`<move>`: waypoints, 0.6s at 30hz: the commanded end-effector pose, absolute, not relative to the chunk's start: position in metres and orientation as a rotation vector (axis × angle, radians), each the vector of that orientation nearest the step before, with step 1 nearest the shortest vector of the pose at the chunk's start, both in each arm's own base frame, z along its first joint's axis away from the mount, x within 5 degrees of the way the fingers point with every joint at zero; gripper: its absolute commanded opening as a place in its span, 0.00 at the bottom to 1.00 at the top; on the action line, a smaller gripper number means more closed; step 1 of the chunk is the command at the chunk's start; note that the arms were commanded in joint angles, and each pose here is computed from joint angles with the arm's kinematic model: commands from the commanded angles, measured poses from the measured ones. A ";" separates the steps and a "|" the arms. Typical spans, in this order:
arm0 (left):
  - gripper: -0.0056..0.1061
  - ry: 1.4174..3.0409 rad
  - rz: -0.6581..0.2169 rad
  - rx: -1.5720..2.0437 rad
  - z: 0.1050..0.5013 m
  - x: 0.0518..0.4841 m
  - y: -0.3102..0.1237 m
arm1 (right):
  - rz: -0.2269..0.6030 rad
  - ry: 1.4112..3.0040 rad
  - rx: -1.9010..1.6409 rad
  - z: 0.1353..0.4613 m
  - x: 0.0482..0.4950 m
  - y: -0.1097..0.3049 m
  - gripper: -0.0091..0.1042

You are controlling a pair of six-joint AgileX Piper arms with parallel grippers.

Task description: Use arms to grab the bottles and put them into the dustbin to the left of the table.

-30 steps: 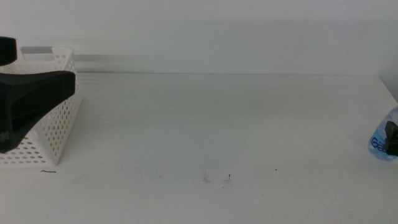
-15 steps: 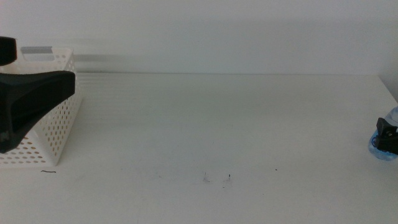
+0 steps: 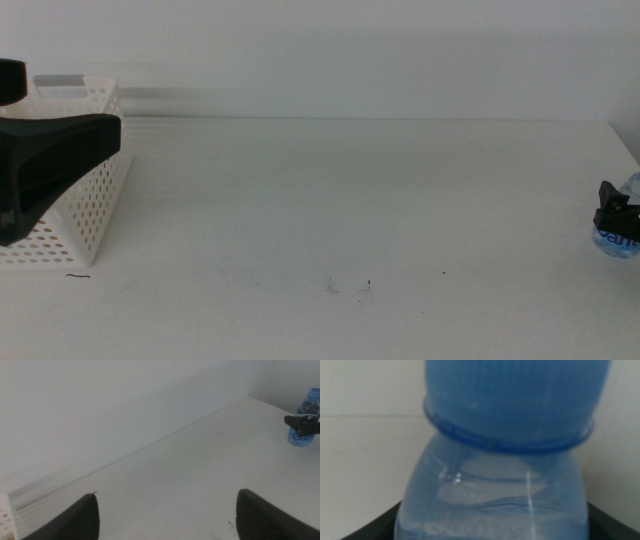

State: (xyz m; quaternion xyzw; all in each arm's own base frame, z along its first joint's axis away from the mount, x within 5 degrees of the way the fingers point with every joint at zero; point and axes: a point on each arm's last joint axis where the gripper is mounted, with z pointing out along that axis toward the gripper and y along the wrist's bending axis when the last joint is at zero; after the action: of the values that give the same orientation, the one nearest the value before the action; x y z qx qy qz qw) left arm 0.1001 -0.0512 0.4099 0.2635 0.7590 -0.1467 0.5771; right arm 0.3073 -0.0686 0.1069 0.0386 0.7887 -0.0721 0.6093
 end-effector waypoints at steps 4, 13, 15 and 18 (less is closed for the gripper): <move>0.89 1.767 -0.345 0.606 0.411 0.100 -0.051 | -0.181 1.814 0.088 0.104 0.310 -0.072 0.62; 0.89 1.767 -0.345 0.606 0.411 0.100 -0.051 | -0.081 1.804 -0.029 0.109 0.313 -0.055 0.06; 0.89 1.767 -0.345 0.606 0.411 0.100 -0.051 | -0.045 1.778 -0.040 0.117 0.315 -0.047 0.06; 0.89 1.767 -0.345 0.606 0.411 0.100 -0.051 | 0.016 1.715 -0.116 0.135 0.320 -0.031 0.06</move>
State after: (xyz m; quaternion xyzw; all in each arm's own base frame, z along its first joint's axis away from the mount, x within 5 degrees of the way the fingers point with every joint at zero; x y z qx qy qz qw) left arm 0.1001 -0.0512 0.4099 0.2635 0.7590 -0.1467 0.5771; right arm 0.3135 -0.0398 0.1133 -0.0245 0.7929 -0.0088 0.6087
